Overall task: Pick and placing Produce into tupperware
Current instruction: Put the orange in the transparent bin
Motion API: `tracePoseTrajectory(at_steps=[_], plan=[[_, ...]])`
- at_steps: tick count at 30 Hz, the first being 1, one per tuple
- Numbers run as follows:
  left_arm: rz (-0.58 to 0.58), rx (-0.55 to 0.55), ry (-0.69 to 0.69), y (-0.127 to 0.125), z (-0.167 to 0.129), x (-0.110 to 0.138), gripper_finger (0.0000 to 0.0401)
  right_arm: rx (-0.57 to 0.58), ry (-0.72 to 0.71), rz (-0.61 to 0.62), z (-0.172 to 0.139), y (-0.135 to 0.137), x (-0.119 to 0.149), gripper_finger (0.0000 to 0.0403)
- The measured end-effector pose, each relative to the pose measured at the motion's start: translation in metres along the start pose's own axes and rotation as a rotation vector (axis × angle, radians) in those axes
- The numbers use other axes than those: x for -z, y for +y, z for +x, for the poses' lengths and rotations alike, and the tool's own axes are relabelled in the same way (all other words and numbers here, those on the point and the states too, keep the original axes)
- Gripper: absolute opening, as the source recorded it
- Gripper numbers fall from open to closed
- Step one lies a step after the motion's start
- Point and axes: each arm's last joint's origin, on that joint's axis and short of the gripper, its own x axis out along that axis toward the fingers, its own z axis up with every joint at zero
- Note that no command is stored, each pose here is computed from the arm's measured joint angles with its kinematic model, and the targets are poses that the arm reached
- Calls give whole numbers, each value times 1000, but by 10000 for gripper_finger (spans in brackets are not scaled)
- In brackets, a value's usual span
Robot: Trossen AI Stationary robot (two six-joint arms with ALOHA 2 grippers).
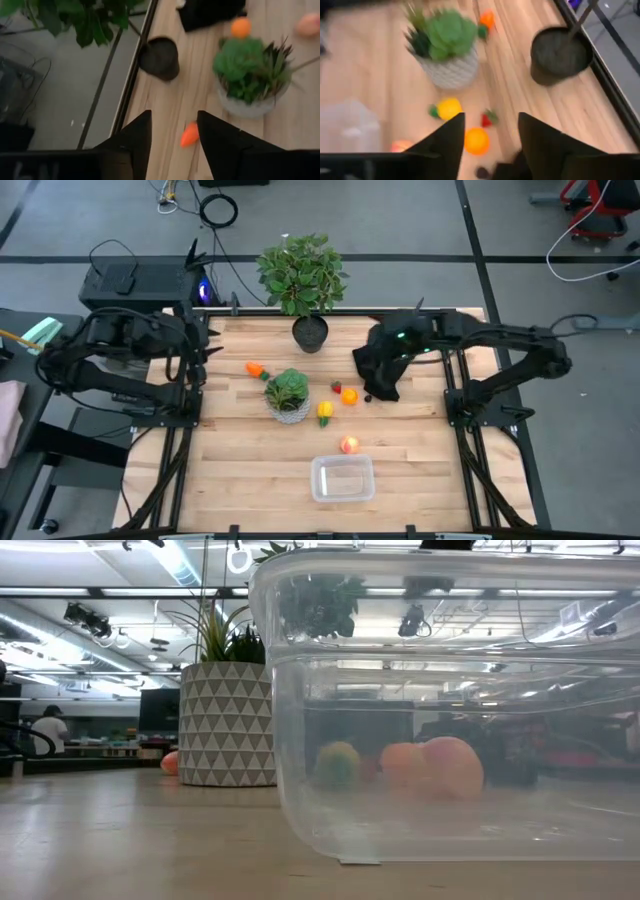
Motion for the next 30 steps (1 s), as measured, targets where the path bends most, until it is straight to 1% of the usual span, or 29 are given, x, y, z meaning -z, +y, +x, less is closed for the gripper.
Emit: tracePoseTrajectory(at_steps=[3, 5, 8, 11, 16, 21, 27, 30], plan=[[18, -4, 43, -1, 2, 2, 178, 23, 144, -45, 22, -1, 6, 237], [11, -4, 48, -1, 2, 2, 183, 27, 247, -71, 34, -1, 12, 249], [19, -10, 52, -1, 3, 2, 187, 17, 386, -148, 52, -1, 20, 258], [30, -21, 64, -2, 6, 0, 190, -15, 468, -200, 71, 0, 24, 260], [32, -23, 75, -3, 10, -2, 190, -83, 510, -229, 96, 2, 26, 259], [26, -23, 80, -4, 12, -4, 194, -135, 524, -213, 118, 6, 27, 257], [-23, -25, 81, -5, 13, -5, 191, -101, 559, -103, 142, 7, 31, 262], [-37, -25, 81, -5, 13, -5, 192, -85, 563, -70, 152, 7, 32, 263]])
